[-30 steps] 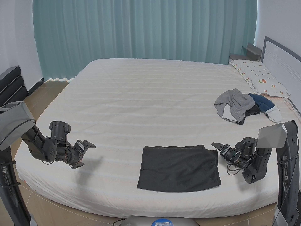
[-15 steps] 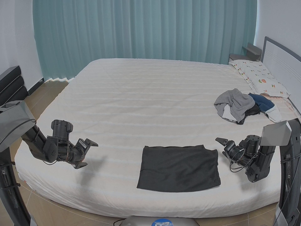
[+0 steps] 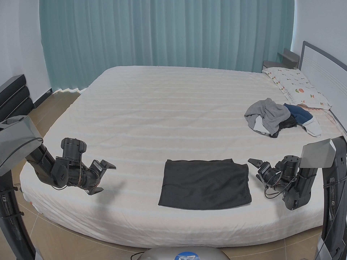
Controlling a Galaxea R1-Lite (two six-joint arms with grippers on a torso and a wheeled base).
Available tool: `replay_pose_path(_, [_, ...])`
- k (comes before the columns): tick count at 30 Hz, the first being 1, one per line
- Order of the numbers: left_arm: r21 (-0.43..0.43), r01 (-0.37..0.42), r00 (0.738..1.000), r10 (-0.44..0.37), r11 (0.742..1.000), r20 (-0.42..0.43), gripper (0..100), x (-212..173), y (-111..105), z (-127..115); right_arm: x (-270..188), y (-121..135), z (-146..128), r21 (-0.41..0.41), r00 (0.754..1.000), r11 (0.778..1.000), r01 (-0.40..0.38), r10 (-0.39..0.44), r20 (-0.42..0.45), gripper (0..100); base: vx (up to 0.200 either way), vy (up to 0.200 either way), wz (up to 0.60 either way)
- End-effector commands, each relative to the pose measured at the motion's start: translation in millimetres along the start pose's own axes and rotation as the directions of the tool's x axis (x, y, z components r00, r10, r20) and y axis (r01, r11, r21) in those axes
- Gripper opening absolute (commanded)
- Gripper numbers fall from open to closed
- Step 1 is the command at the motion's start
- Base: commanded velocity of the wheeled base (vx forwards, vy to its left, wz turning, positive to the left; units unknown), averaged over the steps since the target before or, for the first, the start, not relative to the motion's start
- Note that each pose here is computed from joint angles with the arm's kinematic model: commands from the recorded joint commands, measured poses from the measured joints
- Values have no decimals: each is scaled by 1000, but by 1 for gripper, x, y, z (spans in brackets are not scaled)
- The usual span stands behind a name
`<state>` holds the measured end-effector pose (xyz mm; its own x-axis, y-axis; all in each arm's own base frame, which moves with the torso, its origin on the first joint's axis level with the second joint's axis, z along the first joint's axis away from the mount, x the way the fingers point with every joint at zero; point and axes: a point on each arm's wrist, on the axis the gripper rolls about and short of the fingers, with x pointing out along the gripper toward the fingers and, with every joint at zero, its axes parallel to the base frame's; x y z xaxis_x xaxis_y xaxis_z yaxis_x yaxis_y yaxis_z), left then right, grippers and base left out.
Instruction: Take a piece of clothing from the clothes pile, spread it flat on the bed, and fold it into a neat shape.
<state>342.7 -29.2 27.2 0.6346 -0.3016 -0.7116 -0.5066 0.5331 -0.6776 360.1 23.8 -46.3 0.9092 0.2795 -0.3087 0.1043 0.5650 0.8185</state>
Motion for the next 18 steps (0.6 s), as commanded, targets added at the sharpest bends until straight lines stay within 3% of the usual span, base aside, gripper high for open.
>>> replay_pose_path(1, [1,4,1000,-4,1000,1,100,1,-1,1,0,0,0,0,1000,1000,0,0,-1,100,0,0,0])
replay_pose_path(3, [11,7,1000,-7,1000,-10,100,3,-4,-4,0,0,0,-1,1000,1000,1,-1,-2,100,0,0,0])
replay_pose_path(18, [55,43,999,-43,998,-13,100,8,-23,-11,-1,1,0,4,1000,1000,-1,1,3,100,0,-200,0])
